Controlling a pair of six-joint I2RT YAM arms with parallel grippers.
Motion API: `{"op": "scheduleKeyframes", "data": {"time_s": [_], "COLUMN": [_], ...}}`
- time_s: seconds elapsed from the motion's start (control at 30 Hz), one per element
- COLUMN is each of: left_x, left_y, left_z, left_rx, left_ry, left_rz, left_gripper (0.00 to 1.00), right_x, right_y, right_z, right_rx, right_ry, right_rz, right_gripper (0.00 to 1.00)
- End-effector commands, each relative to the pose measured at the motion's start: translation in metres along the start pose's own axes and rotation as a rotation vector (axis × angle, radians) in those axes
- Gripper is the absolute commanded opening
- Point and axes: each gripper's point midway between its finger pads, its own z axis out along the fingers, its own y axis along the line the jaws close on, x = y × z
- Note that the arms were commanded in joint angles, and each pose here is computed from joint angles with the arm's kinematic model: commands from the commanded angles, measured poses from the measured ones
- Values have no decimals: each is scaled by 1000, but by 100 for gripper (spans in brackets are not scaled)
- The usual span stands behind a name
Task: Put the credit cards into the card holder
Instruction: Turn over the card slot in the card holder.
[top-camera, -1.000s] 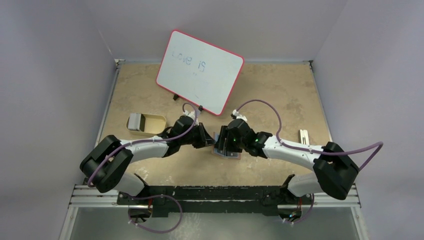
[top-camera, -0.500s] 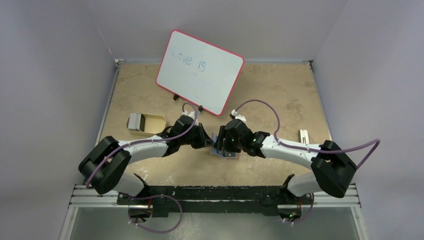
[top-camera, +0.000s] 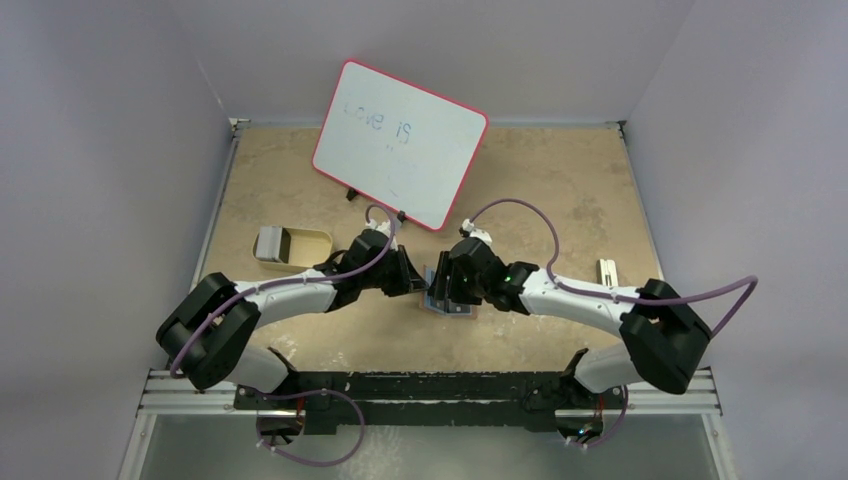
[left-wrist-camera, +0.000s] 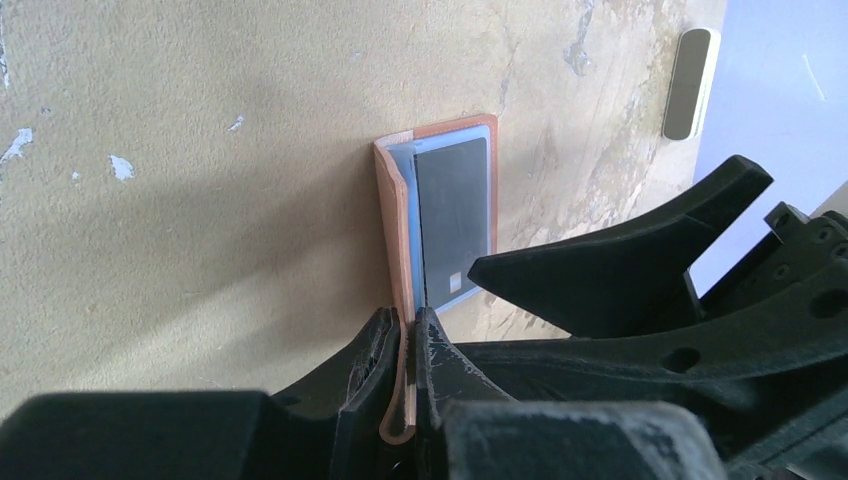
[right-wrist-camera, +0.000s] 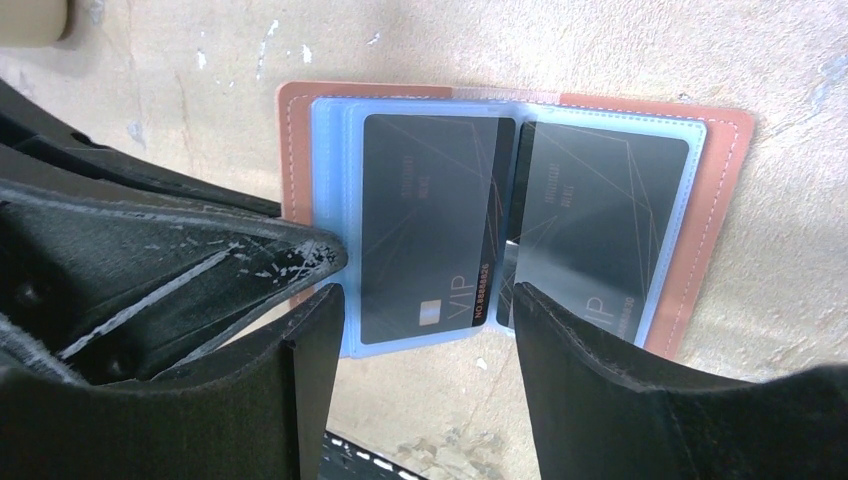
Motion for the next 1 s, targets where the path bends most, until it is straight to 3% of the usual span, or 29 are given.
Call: {"op": "scheduleKeyframes", "data": {"time_s": [0.0,0.5,0.97], "left_x": [-18,-16,-18], "left_y": [-31,-16,-10], "left_z": [-6,-8,-8], "left_rx": [79,0,-31], "left_ry": [-54,-44,-49], "left_rz": [44,81,102], "left_gripper": [0,0,0], "right_x": [-12,-17,-6], "right_y": [12,-16,-36], "right_z": [6,-3,-27], "right_rx": [-21,132,171], "right_ry": [-35,-62,-46], "right_rz": [-7,-15,31], "right_gripper": [65,63,58]}}
